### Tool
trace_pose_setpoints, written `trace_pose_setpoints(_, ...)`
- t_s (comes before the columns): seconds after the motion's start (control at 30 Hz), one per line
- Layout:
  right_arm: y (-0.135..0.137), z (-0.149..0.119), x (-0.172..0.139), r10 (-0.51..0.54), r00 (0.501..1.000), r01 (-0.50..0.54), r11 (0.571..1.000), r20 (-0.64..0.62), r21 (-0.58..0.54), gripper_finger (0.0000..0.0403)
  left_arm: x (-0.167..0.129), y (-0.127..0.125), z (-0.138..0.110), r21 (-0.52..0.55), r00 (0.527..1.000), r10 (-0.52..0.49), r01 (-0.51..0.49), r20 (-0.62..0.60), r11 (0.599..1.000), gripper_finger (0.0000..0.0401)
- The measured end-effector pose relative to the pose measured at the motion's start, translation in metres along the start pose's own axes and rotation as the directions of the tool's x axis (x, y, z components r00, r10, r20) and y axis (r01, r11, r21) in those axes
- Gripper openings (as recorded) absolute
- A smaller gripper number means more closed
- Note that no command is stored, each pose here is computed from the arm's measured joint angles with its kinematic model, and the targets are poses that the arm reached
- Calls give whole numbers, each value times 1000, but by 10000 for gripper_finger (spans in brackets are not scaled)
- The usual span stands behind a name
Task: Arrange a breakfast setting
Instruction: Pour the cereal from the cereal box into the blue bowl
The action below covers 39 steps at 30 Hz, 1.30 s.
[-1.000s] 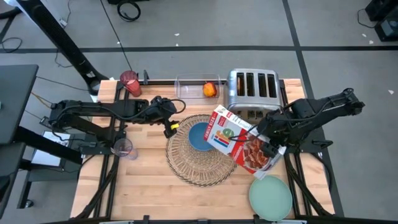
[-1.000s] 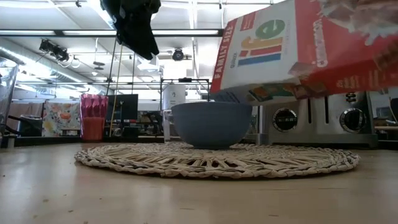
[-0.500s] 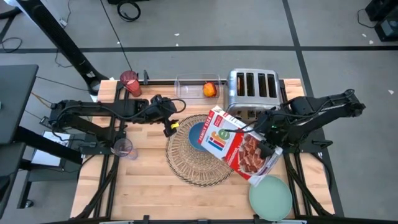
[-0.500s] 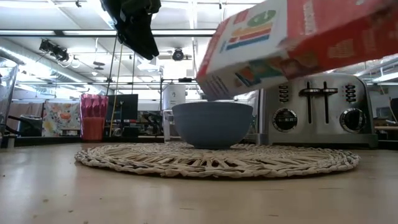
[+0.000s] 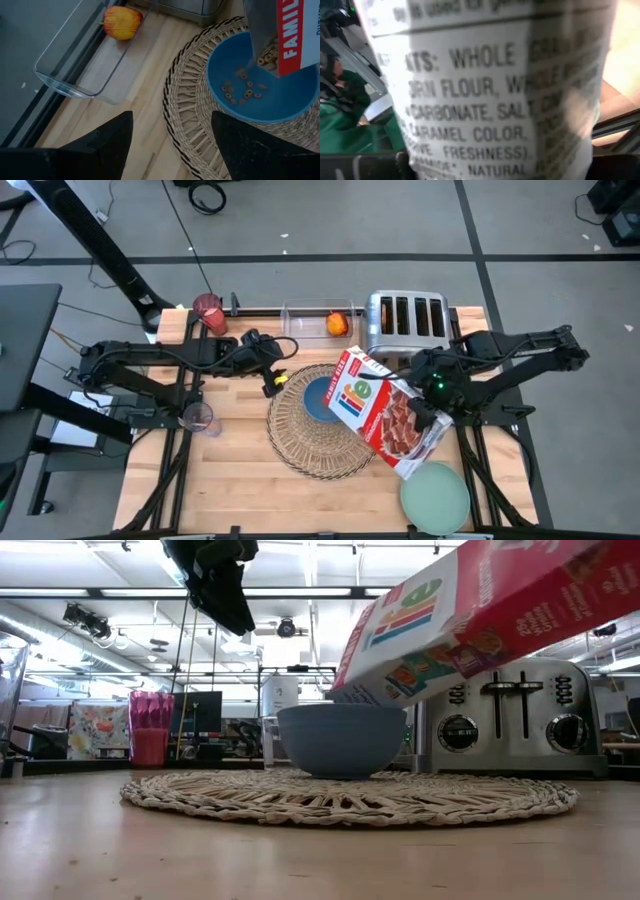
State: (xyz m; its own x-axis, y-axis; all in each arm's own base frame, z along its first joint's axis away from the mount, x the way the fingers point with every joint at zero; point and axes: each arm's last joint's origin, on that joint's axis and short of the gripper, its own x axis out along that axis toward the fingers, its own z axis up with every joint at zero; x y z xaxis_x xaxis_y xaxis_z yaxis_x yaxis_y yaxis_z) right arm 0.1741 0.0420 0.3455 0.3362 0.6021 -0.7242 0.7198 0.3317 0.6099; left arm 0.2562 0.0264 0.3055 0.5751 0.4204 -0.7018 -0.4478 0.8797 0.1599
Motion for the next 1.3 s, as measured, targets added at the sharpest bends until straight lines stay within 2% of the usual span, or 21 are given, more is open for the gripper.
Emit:
trace_pose_setpoints(0.37, 3, 5, -3, 52, 999, -51, 991, 1, 120, 204, -3, -1, 0, 31, 1000, 2, -2, 10, 1000, 274)
trace_pose_setpoints(0.93, 8, 6, -3, 98, 995, -99, 976, 17, 195, 203, -20, 5, -1, 21, 998, 29, -30, 56, 999, 274)
trace_pose_setpoints(1.2, 12, 7, -4, 128, 991, -131, 977, 28, 171, 203, -25, 8, -2, 17, 997, 34, -35, 63, 999, 274)
trace_pose_setpoints(1.3, 12, 7, -4, 130, 991, -133, 983, 30, 125, 203, -25, 8, -2, 17, 997, 34, -35, 63, 999, 274)
